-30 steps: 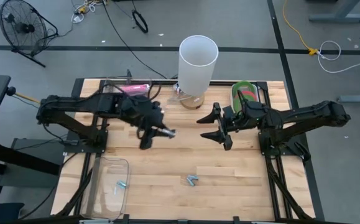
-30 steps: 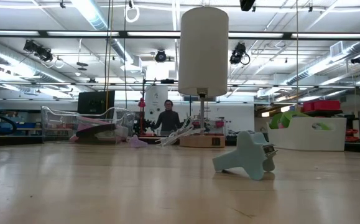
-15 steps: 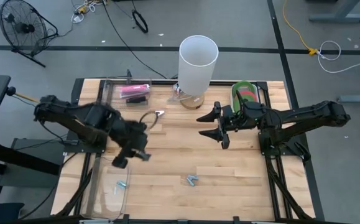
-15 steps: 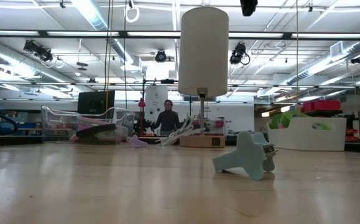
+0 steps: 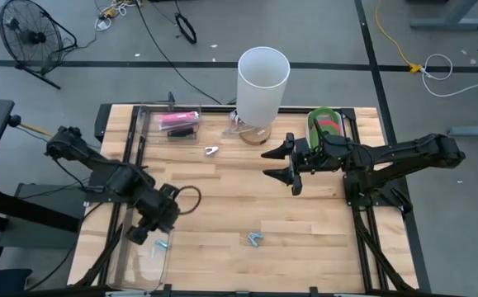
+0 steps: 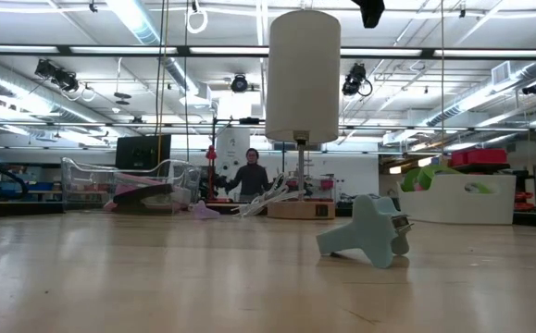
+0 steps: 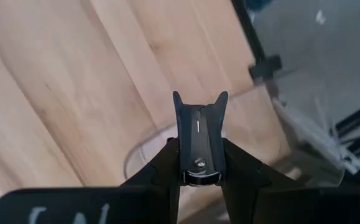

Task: Pick and place Stapler, Stapler remover, tape
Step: Put the dark gray staple remover into the bottom transparent bin

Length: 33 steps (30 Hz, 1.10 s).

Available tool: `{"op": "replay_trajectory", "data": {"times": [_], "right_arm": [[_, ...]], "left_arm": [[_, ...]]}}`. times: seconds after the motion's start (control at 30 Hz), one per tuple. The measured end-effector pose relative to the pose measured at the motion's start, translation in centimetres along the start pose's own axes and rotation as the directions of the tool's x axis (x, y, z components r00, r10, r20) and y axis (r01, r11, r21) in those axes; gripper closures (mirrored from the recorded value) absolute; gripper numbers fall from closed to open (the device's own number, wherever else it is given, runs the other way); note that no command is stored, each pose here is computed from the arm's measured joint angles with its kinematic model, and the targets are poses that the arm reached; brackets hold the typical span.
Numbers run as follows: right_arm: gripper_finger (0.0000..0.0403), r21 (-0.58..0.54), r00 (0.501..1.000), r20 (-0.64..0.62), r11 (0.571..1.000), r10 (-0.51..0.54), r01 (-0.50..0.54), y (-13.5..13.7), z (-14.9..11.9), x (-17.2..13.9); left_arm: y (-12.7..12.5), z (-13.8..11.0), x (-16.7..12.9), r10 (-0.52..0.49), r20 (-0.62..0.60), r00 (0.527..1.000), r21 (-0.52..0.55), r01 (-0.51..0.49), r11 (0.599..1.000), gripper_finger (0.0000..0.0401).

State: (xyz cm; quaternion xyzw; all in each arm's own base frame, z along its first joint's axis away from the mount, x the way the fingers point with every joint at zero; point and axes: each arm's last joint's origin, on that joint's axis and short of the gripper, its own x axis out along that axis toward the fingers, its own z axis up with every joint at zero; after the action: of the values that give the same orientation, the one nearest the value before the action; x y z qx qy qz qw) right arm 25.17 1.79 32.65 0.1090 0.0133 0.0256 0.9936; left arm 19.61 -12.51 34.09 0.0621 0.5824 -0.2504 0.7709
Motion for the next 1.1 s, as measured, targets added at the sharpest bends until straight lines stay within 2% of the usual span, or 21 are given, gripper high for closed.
{"op": "replay_trajectory", "data": {"times": [0.57, 1.1], "right_arm": [[0.0140, 0.000, 1.000, -0.002, 1.000, 0.000, 0.000, 0.0, 0.0, 0.0], [0.0140, 0.005, 0.997, -0.078, 1.000, -0.018, 0.018, -0.2, -0.8, 0.0]], "left_arm": [[-1.7, -4.7, 8.6, -0.038, -0.257, 0.966, 0.041, 0.051, 0.998, 0.0313], [-1.1, -7.5, 13.8, -0.047, -0.244, 0.969, 0.069, 0.065, 0.995, 0.0312]]}}
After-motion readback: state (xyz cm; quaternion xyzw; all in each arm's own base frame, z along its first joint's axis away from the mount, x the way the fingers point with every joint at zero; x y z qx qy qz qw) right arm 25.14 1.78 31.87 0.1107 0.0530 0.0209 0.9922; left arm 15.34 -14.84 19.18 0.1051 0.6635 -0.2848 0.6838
